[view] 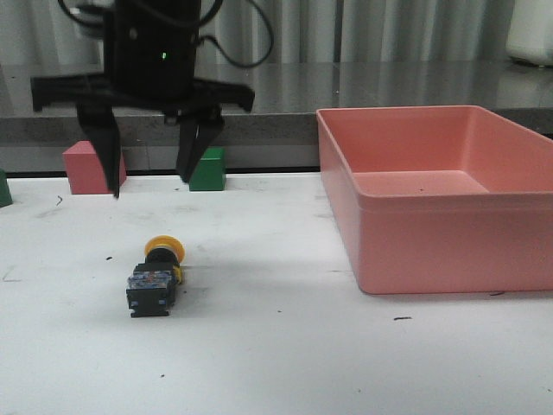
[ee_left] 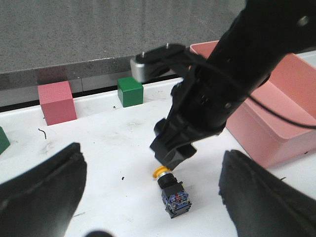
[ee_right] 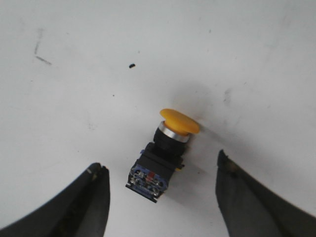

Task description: Place and stand button with both arms

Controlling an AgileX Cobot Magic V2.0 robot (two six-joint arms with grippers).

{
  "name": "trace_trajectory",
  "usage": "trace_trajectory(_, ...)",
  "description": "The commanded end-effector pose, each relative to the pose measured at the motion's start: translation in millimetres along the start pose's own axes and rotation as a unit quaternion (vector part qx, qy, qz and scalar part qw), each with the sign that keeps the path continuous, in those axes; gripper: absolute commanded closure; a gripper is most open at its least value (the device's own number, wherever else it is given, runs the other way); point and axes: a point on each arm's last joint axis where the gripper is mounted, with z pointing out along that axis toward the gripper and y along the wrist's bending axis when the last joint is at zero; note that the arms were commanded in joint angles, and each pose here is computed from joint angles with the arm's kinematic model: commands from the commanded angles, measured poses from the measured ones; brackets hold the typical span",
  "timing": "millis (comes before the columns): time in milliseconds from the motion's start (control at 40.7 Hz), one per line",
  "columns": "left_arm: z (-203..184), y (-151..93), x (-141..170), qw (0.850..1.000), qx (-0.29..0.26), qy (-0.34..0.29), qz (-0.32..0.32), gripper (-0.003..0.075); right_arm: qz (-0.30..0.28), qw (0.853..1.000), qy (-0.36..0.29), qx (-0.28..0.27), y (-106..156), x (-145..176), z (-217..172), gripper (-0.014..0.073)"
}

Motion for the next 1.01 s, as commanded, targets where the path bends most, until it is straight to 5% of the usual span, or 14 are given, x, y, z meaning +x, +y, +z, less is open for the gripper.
trace_trajectory(0, -4.5, -2.3, -18.5, 0.998, 0.009, -0.056, -0.004, 0.0175, -0.059, 0.997, -0.049, 0.004, -4.7, 3.1, -93.6, 0.0109)
trace_trajectory(491, -4.5, -2.3, -18.5, 0.998, 0.009, -0.056, -0.004, 0.0175, -0.194, 0.967, -0.163, -0.009, -36.9, 92.1, -256.2, 0.0118)
trace_trajectory(982, -4.5, -2.3, -18.5, 0.998, 0.009, -0.056, -0.004, 0.0175, -0.206, 0.939, -0.276, -0.026, -86.0, 228.1, -289.3, 0.0118)
